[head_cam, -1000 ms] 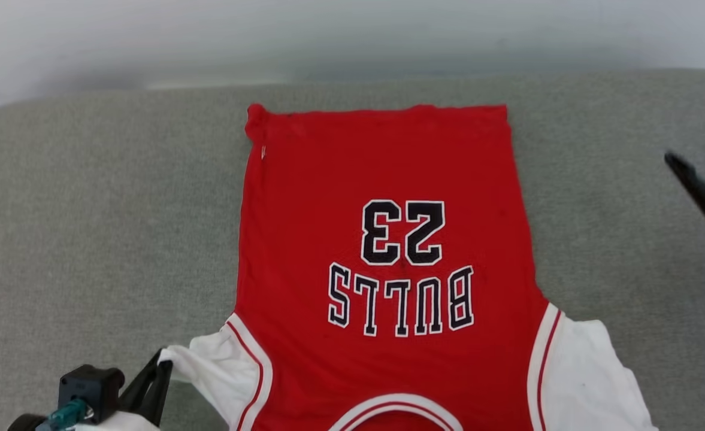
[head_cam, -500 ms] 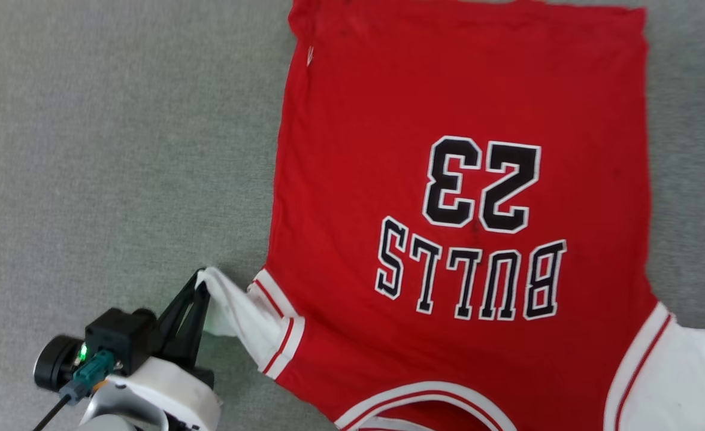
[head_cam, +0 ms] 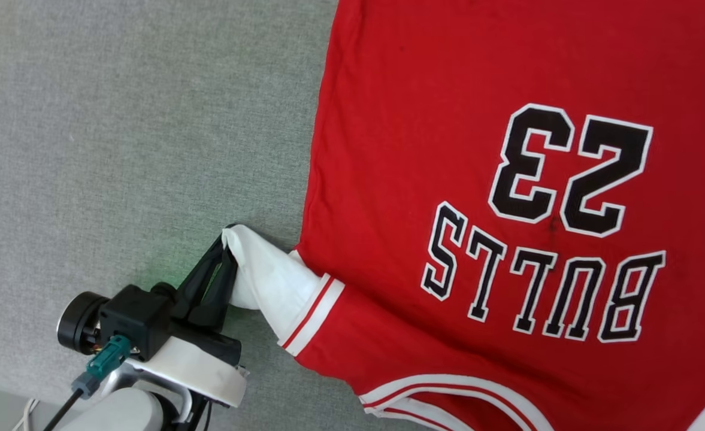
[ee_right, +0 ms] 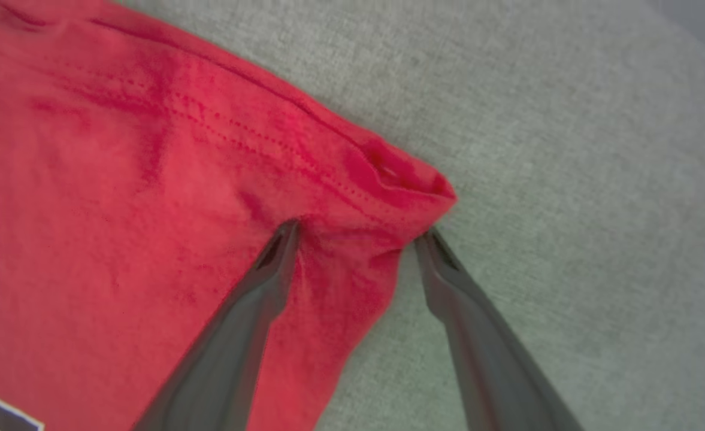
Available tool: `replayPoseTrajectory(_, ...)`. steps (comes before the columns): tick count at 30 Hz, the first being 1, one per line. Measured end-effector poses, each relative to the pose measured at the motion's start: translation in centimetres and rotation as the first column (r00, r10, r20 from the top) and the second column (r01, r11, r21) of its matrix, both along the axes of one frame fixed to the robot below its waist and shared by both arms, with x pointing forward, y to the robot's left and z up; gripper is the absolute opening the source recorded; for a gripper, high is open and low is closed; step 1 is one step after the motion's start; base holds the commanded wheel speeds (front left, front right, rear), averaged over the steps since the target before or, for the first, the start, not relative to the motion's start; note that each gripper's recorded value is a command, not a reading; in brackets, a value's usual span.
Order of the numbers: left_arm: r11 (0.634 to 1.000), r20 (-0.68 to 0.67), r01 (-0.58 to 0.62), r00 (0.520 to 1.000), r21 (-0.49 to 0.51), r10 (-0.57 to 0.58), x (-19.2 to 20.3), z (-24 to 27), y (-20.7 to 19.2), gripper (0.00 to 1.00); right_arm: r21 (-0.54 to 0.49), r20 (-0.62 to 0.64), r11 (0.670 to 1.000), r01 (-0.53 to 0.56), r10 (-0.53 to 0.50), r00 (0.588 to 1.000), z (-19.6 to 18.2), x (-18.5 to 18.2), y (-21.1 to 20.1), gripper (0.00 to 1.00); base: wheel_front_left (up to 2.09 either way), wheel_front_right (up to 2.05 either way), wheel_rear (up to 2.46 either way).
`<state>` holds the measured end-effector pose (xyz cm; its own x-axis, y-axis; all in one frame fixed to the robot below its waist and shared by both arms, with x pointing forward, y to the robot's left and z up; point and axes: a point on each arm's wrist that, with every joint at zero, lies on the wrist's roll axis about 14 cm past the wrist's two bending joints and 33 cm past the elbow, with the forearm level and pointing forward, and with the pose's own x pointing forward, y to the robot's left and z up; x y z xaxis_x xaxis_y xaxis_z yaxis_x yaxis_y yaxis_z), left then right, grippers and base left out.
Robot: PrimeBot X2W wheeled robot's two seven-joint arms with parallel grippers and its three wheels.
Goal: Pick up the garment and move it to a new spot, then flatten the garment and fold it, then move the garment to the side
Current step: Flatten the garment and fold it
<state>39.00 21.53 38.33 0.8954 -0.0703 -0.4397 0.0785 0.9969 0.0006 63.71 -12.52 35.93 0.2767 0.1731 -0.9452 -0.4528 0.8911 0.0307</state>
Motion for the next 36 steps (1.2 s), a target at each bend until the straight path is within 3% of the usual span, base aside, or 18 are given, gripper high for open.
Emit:
replayPoseTrajectory(3,1.000,-0.005,-0.006,1.000,0.004,0.007,0.0,-0.3,0.0,0.00,-0.008,-0.006,1.000,-0.020,0.019,1.000,-1.2,-0.1,0.4,1.00,0.00,0.00,0.00)
replayPoseTrajectory(4,1.000,-0.005,-0.003,1.000,0.005,0.003,0.0,-0.4,0.0,0.00,-0.007,-0.003,1.000,-0.020,0.020,1.000,-1.4,-0.1,0.3,0.28,0.00,0.00,0.00)
replayPoseTrajectory(5,1.000,-0.002,0.000,1.000,0.007,0.000,0.0,-0.3,0.0,0.00,-0.004,0.005,1.000,-0.018,0.019,1.000,-1.4,0.0,0.3,0.00,0.00,0.00,0.00)
replayPoseTrajectory(13,1.000,0.064,0.004,0.998,0.013,-0.005,0.3,1.6,-0.2,0.00,0.039,0.086,0.999,-0.013,0.010,0.996,1.7,-0.7,0.3,0.00,0.00,0.00,0.00)
replayPoseTrajectory(17,1.000,0.079,-0.008,0.997,0.009,0.007,-0.6,2.6,-0.2,0.00,0.079,0.172,0.996,-0.038,0.024,0.985,5.5,-1.1,0.7,0.00,0.00,0.00,0.00)
replayPoseTrajectory(23,1.000,0.121,-0.010,0.993,-0.005,0.011,-2.1,4.7,-0.6,0.00,0.042,0.272,0.995,-0.096,0.081,0.959,10.7,-4.1,-1.8,0.00,0.00,0.00,0.00)
replayPoseTrajectory(29,1.000,0.154,0.014,0.988,-0.019,-0.011,-2.7,6.2,-1.4,0.00,0.003,0.314,0.991,-0.132,0.124,0.941,13.2,-9.3,-5.7,0.00,0.00,0.00,0.00)
replayPoseTrajectory(36,0.999,0.171,0.042,0.984,-0.021,-0.038,-3.2,7.1,-2.0,0.00,-0.064,0.200,0.995,-0.074,0.085,0.976,10.9,-17.9,-12.5,0.00,0.00,0.00,0.00)
